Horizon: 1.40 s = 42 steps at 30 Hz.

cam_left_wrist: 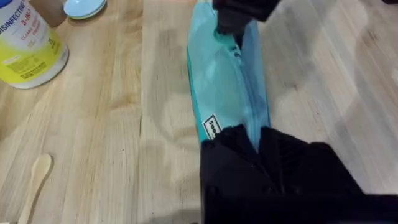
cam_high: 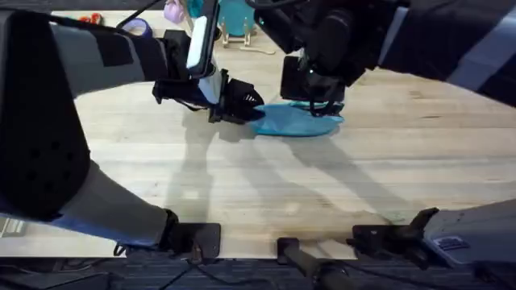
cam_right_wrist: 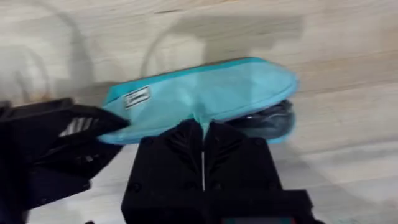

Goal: Unzip the bag, pick up the pens from the table one at a time and place them inside, then zip the bag closed.

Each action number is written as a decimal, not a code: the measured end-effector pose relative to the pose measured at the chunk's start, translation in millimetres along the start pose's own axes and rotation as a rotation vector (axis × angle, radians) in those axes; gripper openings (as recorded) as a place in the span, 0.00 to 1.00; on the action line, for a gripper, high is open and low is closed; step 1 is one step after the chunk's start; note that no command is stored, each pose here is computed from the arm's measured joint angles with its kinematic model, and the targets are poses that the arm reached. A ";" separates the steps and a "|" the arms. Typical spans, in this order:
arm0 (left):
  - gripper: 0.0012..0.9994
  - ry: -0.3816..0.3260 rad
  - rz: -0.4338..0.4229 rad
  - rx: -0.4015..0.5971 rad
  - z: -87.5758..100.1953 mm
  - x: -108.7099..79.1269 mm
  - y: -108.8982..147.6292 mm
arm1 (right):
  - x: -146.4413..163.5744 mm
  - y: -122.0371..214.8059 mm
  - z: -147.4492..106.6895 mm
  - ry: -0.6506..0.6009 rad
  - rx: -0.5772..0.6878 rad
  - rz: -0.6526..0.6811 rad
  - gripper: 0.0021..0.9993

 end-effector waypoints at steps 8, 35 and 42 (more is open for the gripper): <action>0.04 0.000 0.000 0.002 -0.4 -0.1 0.0 | -28.6 -4.3 10.5 -0.001 -0.002 -0.100 0.03; 0.04 0.001 -0.001 0.002 -0.3 -0.2 0.0 | -104.4 -34.8 53.1 -0.158 0.037 -0.237 0.03; 0.04 0.004 -0.002 0.002 -0.2 -0.6 0.0 | -120.7 -72.8 32.7 -0.176 0.048 -0.259 0.03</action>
Point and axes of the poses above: each hand's point on the last joint's axis, 136 mm out from that joint toward the fingers, its own y axis back along the fingers, its own x axis along the line the jaws close on, z = x × y, the point moved 1 cm from there along y, back along the fingers, and after that the axes turned 8 degrees about -y, right-handed, at the moved point
